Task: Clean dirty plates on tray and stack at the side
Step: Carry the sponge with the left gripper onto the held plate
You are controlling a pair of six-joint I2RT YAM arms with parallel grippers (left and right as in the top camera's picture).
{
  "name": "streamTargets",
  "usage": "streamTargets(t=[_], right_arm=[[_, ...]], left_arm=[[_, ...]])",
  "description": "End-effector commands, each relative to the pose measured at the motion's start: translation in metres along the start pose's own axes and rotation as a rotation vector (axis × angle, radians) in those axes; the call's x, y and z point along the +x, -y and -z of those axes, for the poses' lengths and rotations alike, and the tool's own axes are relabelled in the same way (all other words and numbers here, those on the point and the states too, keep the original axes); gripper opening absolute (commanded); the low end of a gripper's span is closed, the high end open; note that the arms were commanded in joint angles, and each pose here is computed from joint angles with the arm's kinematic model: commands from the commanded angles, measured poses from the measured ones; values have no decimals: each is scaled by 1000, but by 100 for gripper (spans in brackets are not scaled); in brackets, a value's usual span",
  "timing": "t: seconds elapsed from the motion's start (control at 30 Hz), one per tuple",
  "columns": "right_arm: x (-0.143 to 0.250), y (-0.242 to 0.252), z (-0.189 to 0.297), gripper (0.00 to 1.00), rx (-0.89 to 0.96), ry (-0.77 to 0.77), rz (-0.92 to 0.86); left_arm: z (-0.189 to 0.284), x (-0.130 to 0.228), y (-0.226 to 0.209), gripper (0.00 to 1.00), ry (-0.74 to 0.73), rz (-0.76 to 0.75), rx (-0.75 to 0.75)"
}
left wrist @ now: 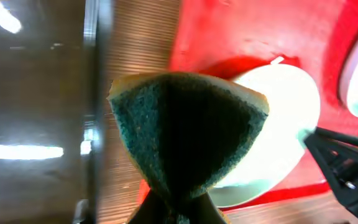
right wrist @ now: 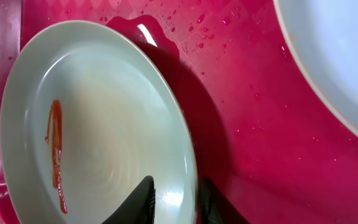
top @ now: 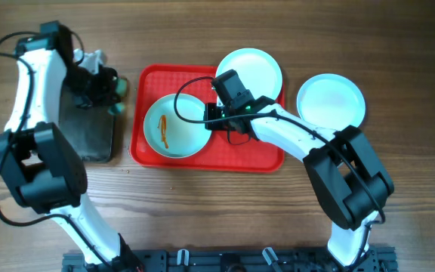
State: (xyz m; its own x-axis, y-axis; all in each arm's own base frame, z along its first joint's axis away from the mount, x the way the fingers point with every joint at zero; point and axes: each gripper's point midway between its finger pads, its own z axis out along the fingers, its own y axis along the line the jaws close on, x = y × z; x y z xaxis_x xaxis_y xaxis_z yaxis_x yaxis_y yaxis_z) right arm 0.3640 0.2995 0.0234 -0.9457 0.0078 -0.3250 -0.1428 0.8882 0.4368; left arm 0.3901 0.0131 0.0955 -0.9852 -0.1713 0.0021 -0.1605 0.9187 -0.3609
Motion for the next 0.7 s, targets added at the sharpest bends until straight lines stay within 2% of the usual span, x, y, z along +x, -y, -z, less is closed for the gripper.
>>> streamTargets(t=[0.0, 0.1, 0.27, 0.43, 0.67], right_arm=[[8, -5, -11, 24, -39, -53, -11], [12, -6, -11, 21, -47, -73, -15], [13, -5, -11, 4, -45, -75, -17], [5, 3, -9, 4, -39, -64, -46], [-2, 7, -8, 4, -38, -44, -79]], left_arm=[[1, 2, 42, 4, 7, -65, 54], [-10, 1, 60, 4, 6, -96, 44], [-35, 7, 77, 4, -37, -139, -7], [-64, 26, 60, 4, -89, -91, -138], [-95, 52, 49, 4, -149, -62, -152]])
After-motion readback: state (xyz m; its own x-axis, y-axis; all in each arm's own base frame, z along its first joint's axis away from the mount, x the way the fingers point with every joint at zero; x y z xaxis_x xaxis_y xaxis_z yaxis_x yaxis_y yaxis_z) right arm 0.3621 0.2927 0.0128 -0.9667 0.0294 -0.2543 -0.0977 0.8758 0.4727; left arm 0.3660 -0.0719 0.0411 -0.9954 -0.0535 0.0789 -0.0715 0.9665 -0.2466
